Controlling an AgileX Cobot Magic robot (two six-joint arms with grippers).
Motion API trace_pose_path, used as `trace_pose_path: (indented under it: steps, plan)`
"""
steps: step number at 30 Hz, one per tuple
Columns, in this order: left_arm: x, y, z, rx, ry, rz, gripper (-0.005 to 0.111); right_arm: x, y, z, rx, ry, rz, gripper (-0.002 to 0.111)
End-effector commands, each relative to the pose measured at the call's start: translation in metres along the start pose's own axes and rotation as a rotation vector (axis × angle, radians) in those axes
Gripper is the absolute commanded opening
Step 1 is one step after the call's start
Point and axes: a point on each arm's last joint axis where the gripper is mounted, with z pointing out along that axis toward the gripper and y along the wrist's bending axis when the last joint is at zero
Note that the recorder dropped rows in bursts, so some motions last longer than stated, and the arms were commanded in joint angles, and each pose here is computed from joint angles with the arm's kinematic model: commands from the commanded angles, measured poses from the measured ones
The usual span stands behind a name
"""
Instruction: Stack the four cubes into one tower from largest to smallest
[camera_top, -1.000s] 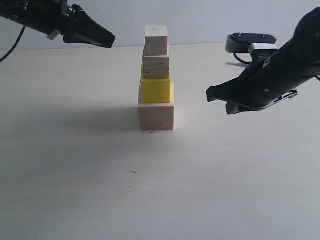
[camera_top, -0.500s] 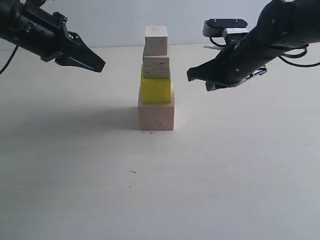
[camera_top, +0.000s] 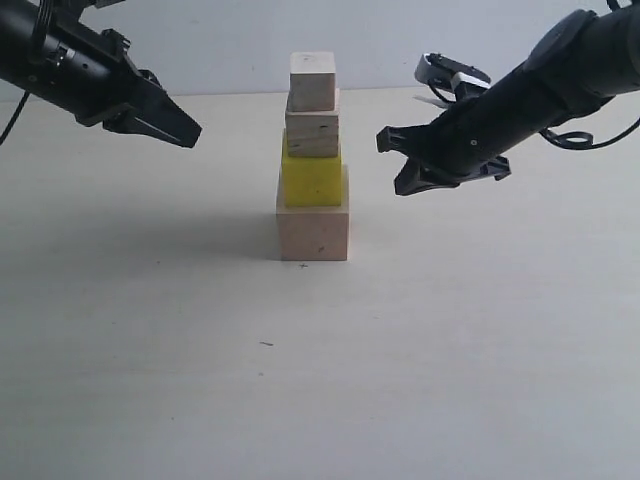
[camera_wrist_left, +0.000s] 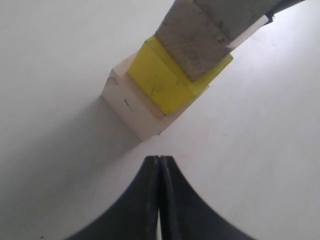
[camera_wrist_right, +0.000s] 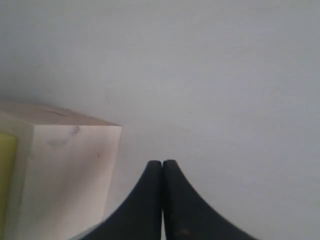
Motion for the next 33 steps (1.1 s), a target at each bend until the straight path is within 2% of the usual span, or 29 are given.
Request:
trace_pose_path:
  steps: [1, 8, 20, 23, 33]
  plan:
    - [0.001, -0.002, -0.002, 0.010, 0.002, -0.014, 0.000, -0.005, -0.007, 0.007, -0.154, 0.018, 0.050, 0.000]
    - [0.003, -0.005, -0.002, 0.039, 0.023, -0.016, 0.000, -0.011, -0.001, 0.018, -0.289, 0.068, 0.060, 0.000]
    - [0.004, -0.006, -0.002, 0.052, 0.034, -0.019, 0.000, -0.013, -0.002, 0.024, -0.308, 0.044, 0.067, 0.000]
    - [0.004, -0.006, -0.002, 0.055, 0.037, -0.019, 0.000, -0.015, 0.002, 0.023, -0.365, 0.023, 0.062, 0.000]
    - [0.005, -0.007, -0.002, 0.066, 0.044, -0.019, 0.000, -0.015, 0.003, 0.023, -0.361, 0.017, 0.061, 0.000]
